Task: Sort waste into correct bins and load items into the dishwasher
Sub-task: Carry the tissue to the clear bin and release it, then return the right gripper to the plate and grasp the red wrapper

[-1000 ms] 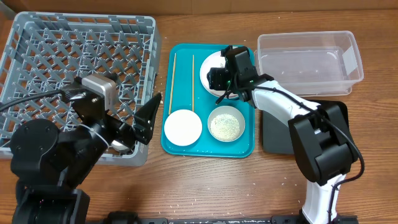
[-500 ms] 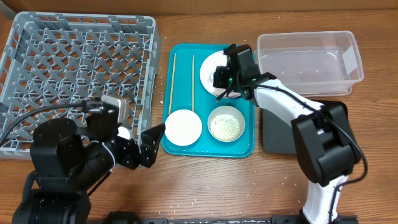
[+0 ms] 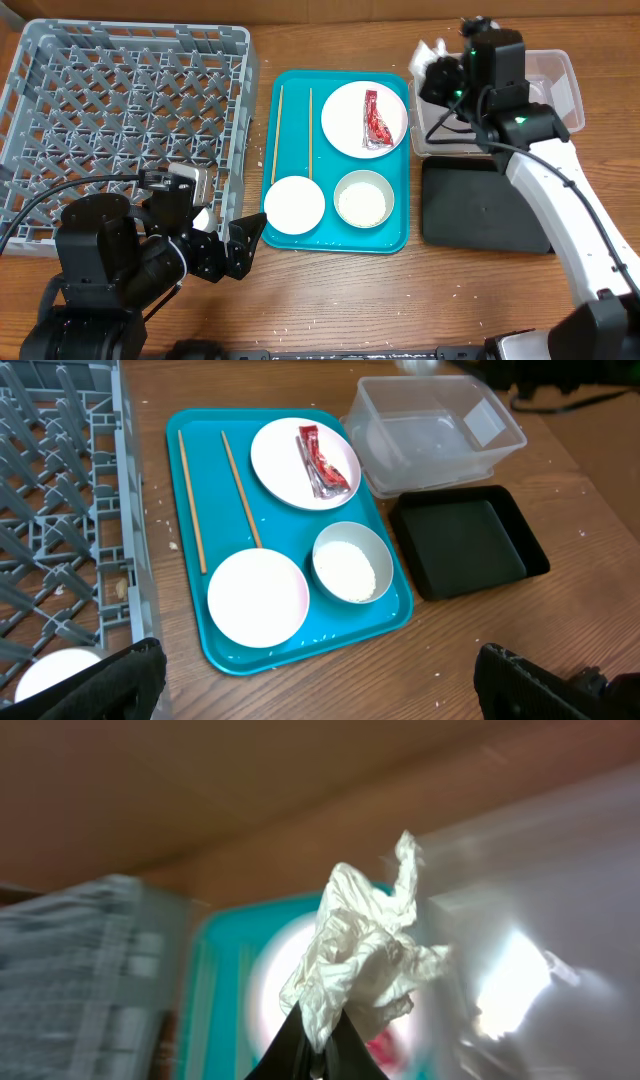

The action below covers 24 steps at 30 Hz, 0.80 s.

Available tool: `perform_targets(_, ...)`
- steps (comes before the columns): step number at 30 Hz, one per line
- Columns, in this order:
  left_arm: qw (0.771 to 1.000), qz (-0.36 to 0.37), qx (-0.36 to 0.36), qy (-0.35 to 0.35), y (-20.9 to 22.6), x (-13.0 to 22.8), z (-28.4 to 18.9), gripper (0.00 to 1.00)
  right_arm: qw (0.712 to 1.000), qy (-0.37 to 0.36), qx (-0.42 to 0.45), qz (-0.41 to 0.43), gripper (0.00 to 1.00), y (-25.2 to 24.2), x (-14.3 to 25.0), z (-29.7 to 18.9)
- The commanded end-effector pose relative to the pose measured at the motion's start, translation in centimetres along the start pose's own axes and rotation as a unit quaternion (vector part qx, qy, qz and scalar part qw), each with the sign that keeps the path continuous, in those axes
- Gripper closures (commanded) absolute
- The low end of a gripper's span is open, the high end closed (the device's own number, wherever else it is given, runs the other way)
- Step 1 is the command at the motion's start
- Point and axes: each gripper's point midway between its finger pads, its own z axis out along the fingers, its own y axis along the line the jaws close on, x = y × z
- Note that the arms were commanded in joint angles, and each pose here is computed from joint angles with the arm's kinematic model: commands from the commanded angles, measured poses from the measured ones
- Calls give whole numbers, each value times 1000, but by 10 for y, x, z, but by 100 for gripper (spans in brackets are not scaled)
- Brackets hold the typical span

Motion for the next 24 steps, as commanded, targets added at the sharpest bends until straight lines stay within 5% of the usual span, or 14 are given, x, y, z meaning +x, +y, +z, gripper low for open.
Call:
perform_targets(1,1000,9,-3,-3,1,-2,-2,0,996,16,87,10,85,-51,9,19)
perform_targets(3,1000,9,-3,-3,1,-2,-2,0,996,12,89,-8,30,-55,4,19)
perform_targets(4,1000,9,-3,-3,1,-2,-2,0,996,7,86,-12,23,-53,0,15)
perform_targets(7,1000,9,-3,-3,1,-2,-2,0,999,11,48,-15,24,-34,-1,11)
perform_targets(9,1000,9,-3,-3,1,-2,-2,0,999,26,5,-34,39,-11,8,10)
perform_targets(11,1000,9,-3,-3,1,-2,-2,0,995,46,-31,-81,41,14,23,12)
perform_targets(16,1000,9,-3,-3,1,-2,-2,0,980,64,-10,-188,37,48,68,29)
perform_targets(24,1000,9,-3,-3,1,-2,-2,0,969,103,58,-216,31,24,116,99)
